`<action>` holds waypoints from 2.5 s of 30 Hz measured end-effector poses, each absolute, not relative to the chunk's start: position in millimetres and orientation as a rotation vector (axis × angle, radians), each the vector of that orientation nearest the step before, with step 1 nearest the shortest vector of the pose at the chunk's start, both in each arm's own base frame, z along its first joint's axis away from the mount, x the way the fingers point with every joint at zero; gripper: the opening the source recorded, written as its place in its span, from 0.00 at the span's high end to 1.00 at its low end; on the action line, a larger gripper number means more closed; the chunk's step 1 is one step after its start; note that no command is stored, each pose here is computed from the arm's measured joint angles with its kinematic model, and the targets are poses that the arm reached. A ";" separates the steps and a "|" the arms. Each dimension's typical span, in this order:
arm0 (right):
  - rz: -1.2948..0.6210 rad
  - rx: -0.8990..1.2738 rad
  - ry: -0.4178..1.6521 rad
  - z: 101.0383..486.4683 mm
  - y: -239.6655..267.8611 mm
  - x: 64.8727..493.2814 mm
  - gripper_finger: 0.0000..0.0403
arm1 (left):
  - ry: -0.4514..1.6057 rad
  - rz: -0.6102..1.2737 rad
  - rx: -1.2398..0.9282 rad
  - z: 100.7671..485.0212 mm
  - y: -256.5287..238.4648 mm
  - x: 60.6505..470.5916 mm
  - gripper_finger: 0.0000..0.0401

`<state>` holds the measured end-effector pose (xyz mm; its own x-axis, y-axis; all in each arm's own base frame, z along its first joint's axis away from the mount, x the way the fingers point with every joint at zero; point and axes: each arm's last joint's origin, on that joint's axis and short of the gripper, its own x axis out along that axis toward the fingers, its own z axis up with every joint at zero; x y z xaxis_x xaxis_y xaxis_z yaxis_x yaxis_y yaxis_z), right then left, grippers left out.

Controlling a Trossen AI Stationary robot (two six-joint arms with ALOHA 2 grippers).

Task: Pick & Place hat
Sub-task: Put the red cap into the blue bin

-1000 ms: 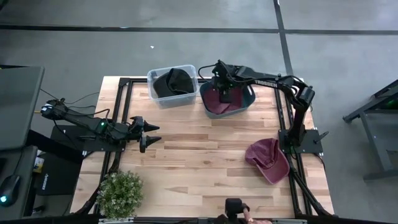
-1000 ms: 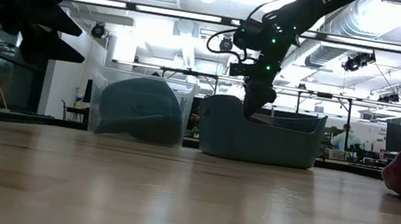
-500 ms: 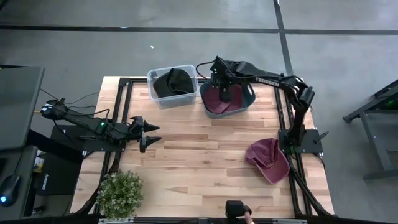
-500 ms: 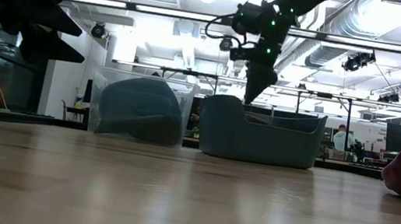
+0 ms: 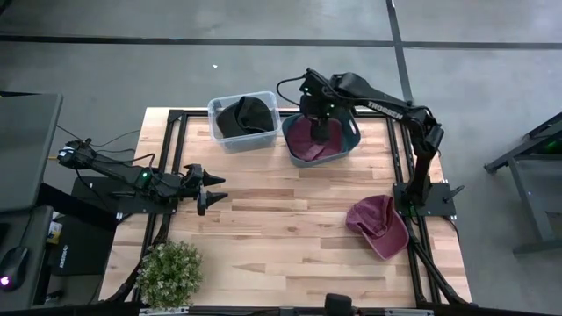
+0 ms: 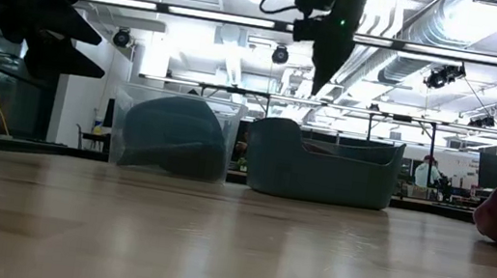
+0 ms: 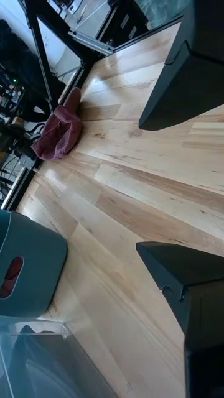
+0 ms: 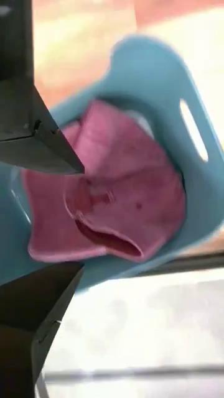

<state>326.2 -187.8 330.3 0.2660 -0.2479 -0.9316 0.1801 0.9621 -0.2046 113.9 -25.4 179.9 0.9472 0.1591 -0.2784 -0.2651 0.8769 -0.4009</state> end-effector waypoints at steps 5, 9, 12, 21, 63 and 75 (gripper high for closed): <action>-0.233 0.069 1.294 335.5 -181.1 319.9 0.41 | 0.242 0.223 -0.451 179.9 -25.4 113.8 0.27; -0.179 0.189 1.323 332.6 -175.8 315.6 0.41 | 0.242 0.223 -0.450 179.9 -25.4 113.8 0.27; -0.132 0.276 1.336 331.7 -170.4 313.9 0.41 | 0.242 0.223 -0.450 179.9 -25.4 113.8 0.27; -0.048 0.365 1.418 330.8 -134.6 320.7 0.41 | 0.242 0.223 -0.450 179.8 -25.4 113.8 0.27; -0.217 0.319 1.509 322.0 97.1 333.1 0.41 | 0.242 0.223 -0.450 179.9 -25.4 113.8 0.27; -0.156 0.559 1.448 239.9 89.6 287.3 0.41 | 0.242 0.223 -0.450 179.9 -25.4 113.8 0.27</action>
<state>287.3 89.6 239.9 0.1376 0.2290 -0.9637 0.4288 0.8632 0.2663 113.8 -25.4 179.9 0.9473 0.1588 -0.2783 -0.2648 0.8769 -0.4011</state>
